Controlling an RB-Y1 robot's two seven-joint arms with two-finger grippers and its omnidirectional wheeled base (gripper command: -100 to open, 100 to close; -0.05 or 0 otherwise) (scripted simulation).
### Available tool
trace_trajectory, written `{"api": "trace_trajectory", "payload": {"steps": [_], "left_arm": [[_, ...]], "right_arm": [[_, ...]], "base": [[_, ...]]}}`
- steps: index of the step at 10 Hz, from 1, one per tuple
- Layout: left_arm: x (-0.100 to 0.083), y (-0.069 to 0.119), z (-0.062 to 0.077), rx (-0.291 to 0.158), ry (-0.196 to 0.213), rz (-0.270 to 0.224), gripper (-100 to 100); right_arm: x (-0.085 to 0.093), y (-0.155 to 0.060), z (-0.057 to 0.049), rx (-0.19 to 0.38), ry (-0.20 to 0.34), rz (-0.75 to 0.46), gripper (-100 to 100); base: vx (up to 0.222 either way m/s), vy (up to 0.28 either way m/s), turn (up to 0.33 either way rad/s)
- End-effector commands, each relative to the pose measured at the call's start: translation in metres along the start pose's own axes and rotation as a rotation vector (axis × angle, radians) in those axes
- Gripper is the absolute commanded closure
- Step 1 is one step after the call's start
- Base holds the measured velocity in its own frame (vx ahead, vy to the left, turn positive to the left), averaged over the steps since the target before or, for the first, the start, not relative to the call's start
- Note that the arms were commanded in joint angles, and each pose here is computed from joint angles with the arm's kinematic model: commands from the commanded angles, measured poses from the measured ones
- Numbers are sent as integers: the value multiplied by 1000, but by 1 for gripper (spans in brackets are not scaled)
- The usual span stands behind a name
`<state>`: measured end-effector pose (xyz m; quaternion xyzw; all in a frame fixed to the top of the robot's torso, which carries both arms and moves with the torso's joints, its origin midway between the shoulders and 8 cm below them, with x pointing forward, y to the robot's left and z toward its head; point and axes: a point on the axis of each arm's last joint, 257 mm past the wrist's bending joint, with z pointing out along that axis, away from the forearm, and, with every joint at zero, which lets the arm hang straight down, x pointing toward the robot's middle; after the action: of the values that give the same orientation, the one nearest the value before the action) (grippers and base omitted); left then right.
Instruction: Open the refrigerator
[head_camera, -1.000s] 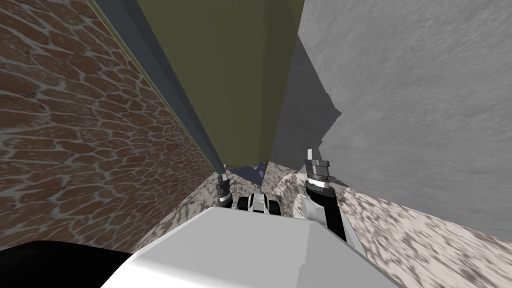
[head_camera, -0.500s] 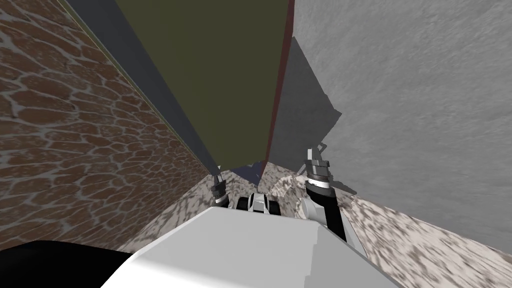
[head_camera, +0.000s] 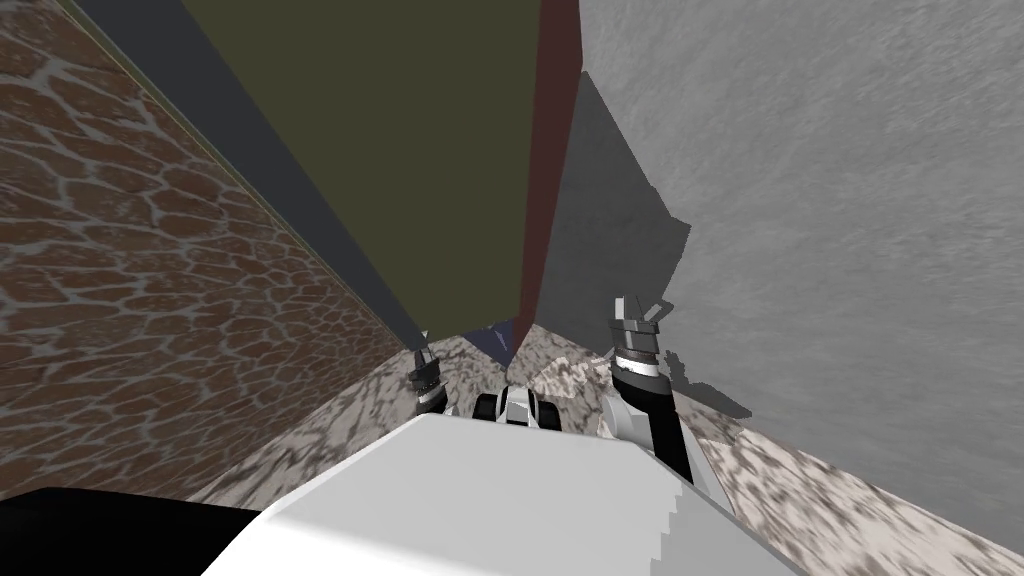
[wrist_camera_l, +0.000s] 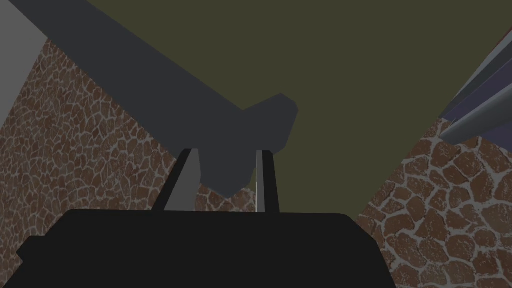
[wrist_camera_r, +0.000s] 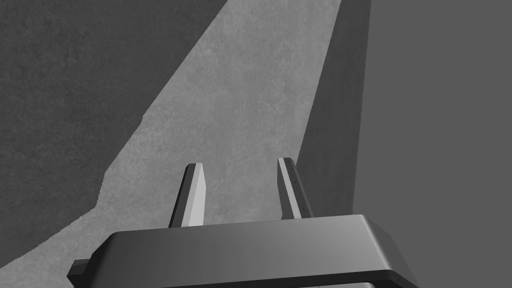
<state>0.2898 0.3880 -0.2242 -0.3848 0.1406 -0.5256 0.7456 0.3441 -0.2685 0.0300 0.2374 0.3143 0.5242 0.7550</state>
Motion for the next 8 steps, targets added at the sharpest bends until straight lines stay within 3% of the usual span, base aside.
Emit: {"api": "trace_trajectory", "payload": {"steps": [1, 4, 5, 8], "left_arm": [[-19, -5, 19, 47, -18, 9, 100], [-43, -6, 33, 70, -49, 26, 100], [-65, 8, 40, 25, -67, 49, -100], [-101, 12, 71, 25, -98, 72, -100]], "right_arm": [[0, 0, 0, 0, 0, 0, 0], [0, 0, 0, 0, 0, 0, 0], [0, 0, 0, 0, 0, 0, 0], [0, 0, 0, 0, 0, 0, 0]], "base": [[-51, -202, 101], [-25, -252, 143], [-86, -177, -139], [-111, -92, -170]]}}
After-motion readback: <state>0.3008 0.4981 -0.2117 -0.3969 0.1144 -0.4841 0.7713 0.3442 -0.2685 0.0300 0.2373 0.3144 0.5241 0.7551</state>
